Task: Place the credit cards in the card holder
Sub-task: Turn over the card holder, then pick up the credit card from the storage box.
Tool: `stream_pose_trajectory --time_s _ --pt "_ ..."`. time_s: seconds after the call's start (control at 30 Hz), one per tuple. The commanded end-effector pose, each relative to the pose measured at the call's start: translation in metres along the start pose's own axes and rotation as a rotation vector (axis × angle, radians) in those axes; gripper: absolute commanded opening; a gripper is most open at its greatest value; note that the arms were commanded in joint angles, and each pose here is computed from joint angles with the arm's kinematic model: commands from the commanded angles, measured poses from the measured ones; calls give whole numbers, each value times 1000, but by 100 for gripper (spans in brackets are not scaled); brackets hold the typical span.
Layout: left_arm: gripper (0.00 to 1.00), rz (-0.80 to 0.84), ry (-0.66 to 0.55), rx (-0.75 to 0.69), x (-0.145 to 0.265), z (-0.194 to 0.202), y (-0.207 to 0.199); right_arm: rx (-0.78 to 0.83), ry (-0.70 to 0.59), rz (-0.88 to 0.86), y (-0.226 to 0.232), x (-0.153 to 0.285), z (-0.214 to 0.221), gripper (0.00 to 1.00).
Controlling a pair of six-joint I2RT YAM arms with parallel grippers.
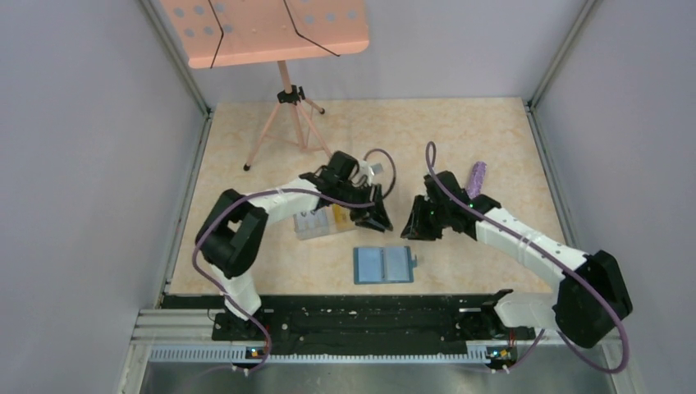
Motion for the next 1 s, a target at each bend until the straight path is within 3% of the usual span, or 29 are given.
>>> stream_pose_trajectory --time_s 0.0,0.23,0.5,0.67,0.97 --pt "46 125 -227 -60 58 -32 -20 61 -41 -109 41 0 -34 27" --pt "46 -2 -401 47 130 -33 38 135 5 -154 78 -21 -60 34" --pt "46 -392 -453 123 194 -6 105 238 75 -240 144 -57 -72 36" --pt "47 -656 -412 170 218 7 134 295 130 -289 185 -86 -62 26" --pt "48 -638 -359 216 205 7 147 357 202 -244 194 -143 -39 0"
Point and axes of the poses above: each gripper's point midway between its finger pads, its own x axis back along the fingers, its own y axis along the line the jaws close on, z = x × y, the point moved 2 cm from there along x, back along the fingers, and after that the axes turned 4 degrees about -x, right-handed, at the moved point
